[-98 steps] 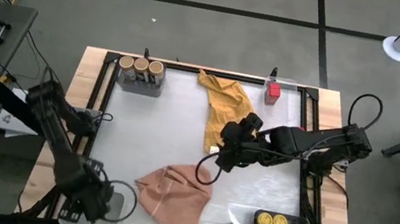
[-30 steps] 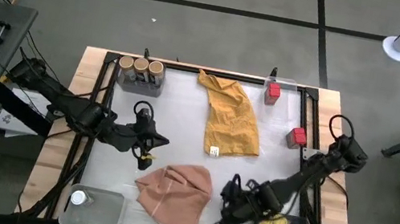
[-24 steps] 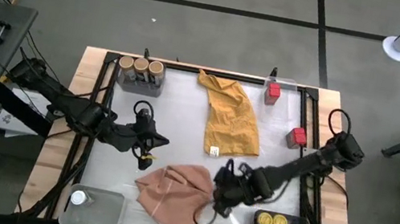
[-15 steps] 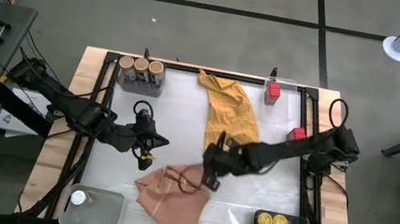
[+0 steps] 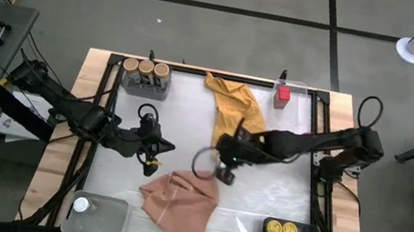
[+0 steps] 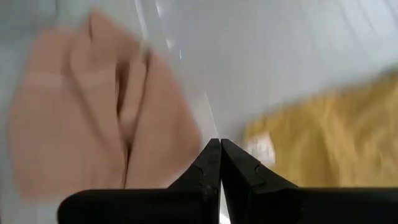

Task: Sort spices by type
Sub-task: Put the white seasoning bottle into the gray bin

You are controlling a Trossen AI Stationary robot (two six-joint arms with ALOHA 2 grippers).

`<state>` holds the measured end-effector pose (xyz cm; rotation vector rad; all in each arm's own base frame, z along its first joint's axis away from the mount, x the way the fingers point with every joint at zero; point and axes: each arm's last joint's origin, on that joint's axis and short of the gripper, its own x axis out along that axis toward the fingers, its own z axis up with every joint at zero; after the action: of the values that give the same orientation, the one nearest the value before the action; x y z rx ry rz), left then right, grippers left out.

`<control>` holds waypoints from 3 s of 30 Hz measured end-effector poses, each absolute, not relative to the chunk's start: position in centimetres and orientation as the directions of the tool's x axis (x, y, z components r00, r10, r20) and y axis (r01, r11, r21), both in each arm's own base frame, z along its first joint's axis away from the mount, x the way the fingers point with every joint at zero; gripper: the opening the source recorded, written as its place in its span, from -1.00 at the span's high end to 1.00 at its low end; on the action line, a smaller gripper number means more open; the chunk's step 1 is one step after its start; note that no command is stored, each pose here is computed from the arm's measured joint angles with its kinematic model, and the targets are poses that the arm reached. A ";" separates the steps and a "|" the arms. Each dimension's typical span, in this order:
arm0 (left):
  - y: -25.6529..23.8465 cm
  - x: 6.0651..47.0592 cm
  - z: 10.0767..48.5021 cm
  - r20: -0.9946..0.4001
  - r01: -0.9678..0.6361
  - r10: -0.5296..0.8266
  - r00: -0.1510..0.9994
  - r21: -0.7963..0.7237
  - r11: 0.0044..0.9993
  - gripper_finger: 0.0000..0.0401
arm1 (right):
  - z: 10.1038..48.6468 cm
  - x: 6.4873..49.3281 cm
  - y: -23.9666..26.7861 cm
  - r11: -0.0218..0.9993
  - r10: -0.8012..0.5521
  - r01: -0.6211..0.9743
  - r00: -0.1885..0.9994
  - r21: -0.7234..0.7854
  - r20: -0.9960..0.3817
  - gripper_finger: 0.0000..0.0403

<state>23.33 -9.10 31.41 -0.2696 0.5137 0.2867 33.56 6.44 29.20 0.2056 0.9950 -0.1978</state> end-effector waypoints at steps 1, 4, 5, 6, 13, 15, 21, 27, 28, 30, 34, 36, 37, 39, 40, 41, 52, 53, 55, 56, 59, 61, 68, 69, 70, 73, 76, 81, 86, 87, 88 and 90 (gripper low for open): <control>-9.1 23.3 31.4 -0.516 -0.334 0.200 0.833 -0.180 0.925 1.00 | 29.4 32.7 7.1 0.964 -0.066 0.254 0.503 0.074 -0.862 1.00; -9.1 23.3 31.4 -0.516 -0.330 0.200 0.833 -0.172 0.928 1.00 | 29.2 30.7 9.1 0.968 -0.042 0.239 0.459 0.077 -0.888 1.00; -9.1 23.3 31.4 -0.516 -0.326 0.200 0.833 -0.165 0.931 1.00 | 28.7 30.2 9.7 0.966 -0.037 0.245 0.442 0.081 -0.896 1.00; -9.1 23.3 31.4 -0.516 -0.324 0.201 0.833 -0.159 0.933 1.00 | 28.0 29.7 10.3 0.962 -0.036 0.260 0.422 0.083 -0.906 1.00; -8.9 23.4 31.4 -0.514 -0.341 0.211 0.831 -0.172 0.924 1.00 | 21.1 28.2 10.2 0.834 -0.166 0.546 0.395 0.086 -0.903 1.00; -8.9 23.4 31.4 -0.515 -0.341 0.211 0.831 -0.171 0.924 1.00 | 20.1 28.3 9.5 0.778 -0.204 0.618 0.420 0.114 -0.884 1.00; -8.9 23.4 31.4 -0.515 -0.342 0.211 0.831 -0.175 0.923 1.00 | 19.8 29.9 8.3 0.689 -0.235 0.681 0.533 0.248 -0.813 1.00; -8.9 23.4 31.4 -0.515 -0.349 0.212 0.831 -0.186 0.918 1.00 | 19.2 32.5 8.6 0.703 -0.148 0.637 0.565 0.315 -0.812 1.00; -8.9 23.4 31.4 -0.515 -0.350 0.212 0.831 -0.186 0.918 1.00 | 19.0 33.1 8.6 0.707 -0.147 0.631 0.572 0.319 -0.807 1.00; -8.9 23.4 31.4 -0.515 -0.351 0.212 0.830 -0.187 0.918 1.00 | 18.8 34.5 8.2 0.710 -0.149 0.618 0.600 0.337 -0.786 1.00; -8.9 23.4 31.4 -0.516 -0.350 0.213 0.829 -0.183 0.919 1.00 | 19.2 36.0 7.3 0.741 -0.168 0.600 0.599 0.300 -0.783 1.00; -8.9 23.4 31.4 -0.517 -0.351 0.214 0.829 -0.182 0.919 1.00 | 19.6 36.0 7.0 0.757 -0.178 0.597 0.579 0.265 -0.795 1.00; -8.9 23.4 31.4 -0.518 -0.351 0.214 0.828 -0.181 0.919 1.00 | 19.9 35.9 6.9 0.766 -0.179 0.593 0.569 0.249 -0.802 1.00; -8.9 23.4 31.3 -0.520 -0.350 0.215 0.827 -0.176 0.920 1.00 | 20.2 35.6 6.7 0.784 -0.174 0.581 0.545 0.220 -0.820 1.00; -8.9 23.4 31.3 -0.520 -0.348 0.215 0.827 -0.173 0.922 1.00 | 20.4 35.6 6.7 0.795 -0.158 0.564 0.549 0.224 -0.821 1.00; -8.9 23.4 31.3 -0.522 -0.348 0.215 0.826 -0.170 0.922 1.00 | 20.6 35.8 6.8 0.806 -0.138 0.543 0.562 0.237 -0.815 1.00; -8.9 23.3 31.3 -0.524 -0.356 0.216 0.824 -0.181 0.917 1.00 | 18.2 37.3 5.8 0.784 -0.126 0.563 0.555 0.261 -0.822 1.00; -8.9 23.4 31.2 -0.525 -0.368 0.217 0.823 -0.201 0.908 1.00 | 18.0 37.4 5.6 0.780 -0.132 0.571 0.552 0.257 -0.824 1.00; -9.3 23.8 30.8 -0.534 -0.394 0.216 0.818 -0.245 0.886 1.00 | 17.7 37.4 5.6 0.786 -0.117 0.562 0.543 0.257 -0.831 1.00; -9.7 24.2 30.3 -0.550 -0.392 0.209 0.809 -0.239 0.888 1.00 | 17.7 37.4 5.6 0.795 -0.105 0.550 0.540 0.256 -0.835 1.00; -11.4 25.4 27.9 -0.613 -0.374 0.193 0.766 -0.181 0.910 1.00 | 17.7 37.4 5.7 0.809 -0.093 0.531 0.538 0.251 -0.838 1.00; -12.6 26.1 26.3 -0.641 -0.366 0.187 0.745 -0.158 0.917 1.00 | 17.7 37.3 5.9 0.818 -0.091 0.521 0.536 0.245 -0.839 1.00; -15.9 29.0 20.3 -0.707 -0.313 0.135 0.694 -0.127 0.941 1.00 | 17.7 37.3 6.0 0.839 -0.073 0.489 0.535 0.238 -0.842 1.00; -16.2 29.3 19.4 -0.728 -0.307 0.123 0.674 -0.125 0.943 1.00 | 17.7 37.3 6.0 0.840 -0.070 0.486 0.535 0.239 -0.842 1.00; -16.4 29.5 18.5 -0.745 -0.308 0.116 0.657 -0.124 0.943 1.00 | 17.7 37.3 6.0 0.841 -0.063 0.483 0.534 0.243 -0.843 1.00; -16.8 30.2 16.5 -0.759 -0.318 0.131 0.638 -0.105 0.942 1.00 | 17.7 37.3 6.0 0.841 -0.061 0.482 0.534 0.244 -0.843 1.00; -16.8 30.7 15.3 -0.751 -0.339 0.169 0.638 -0.077 0.938 1.00 | 17.7 37.3 6.0 0.842 -0.054 0.479 0.533 0.249 -0.845 1.00; -16.7 31.1 14.4 -0.727 -0.379 0.232 0.646 -0.042 0.925 1.00 | 17.6 37.3 6.0 0.840 -0.046 0.478 0.532 0.255 -0.845 1.00; -16.2 31.4 14.2 -0.696 -0.421 0.301 0.652 -0.003 0.907 1.00 | 17.5 37.4 6.1 0.840 -0.043 0.477 0.531 0.257 -0.846 1.00; -16.0 31.5 14.3 -0.691 -0.429 0.310 0.653 0.000 0.903 1.00 | 17.5 37.4 6.1 0.840 -0.043 0.478 0.530 0.257 -0.847 1.00; -15.8 31.6 14.3 -0.688 -0.435 0.319 0.652 0.005 0.900 1.00 | 17.4 37.3 6.0 0.840 -0.044 0.479 0.529 0.256 -0.847 1.00; -15.5 31.8 14.4 -0.683 -0.437 0.325 0.654 0.010 0.899 1.00 | 17.1 37.2 6.0 0.830 -0.047 0.492 0.532 0.263 -0.845 1.00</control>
<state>31.78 -15.52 14.39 -0.1606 0.7412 0.4345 37.18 5.99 17.05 0.5150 0.9647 -0.3388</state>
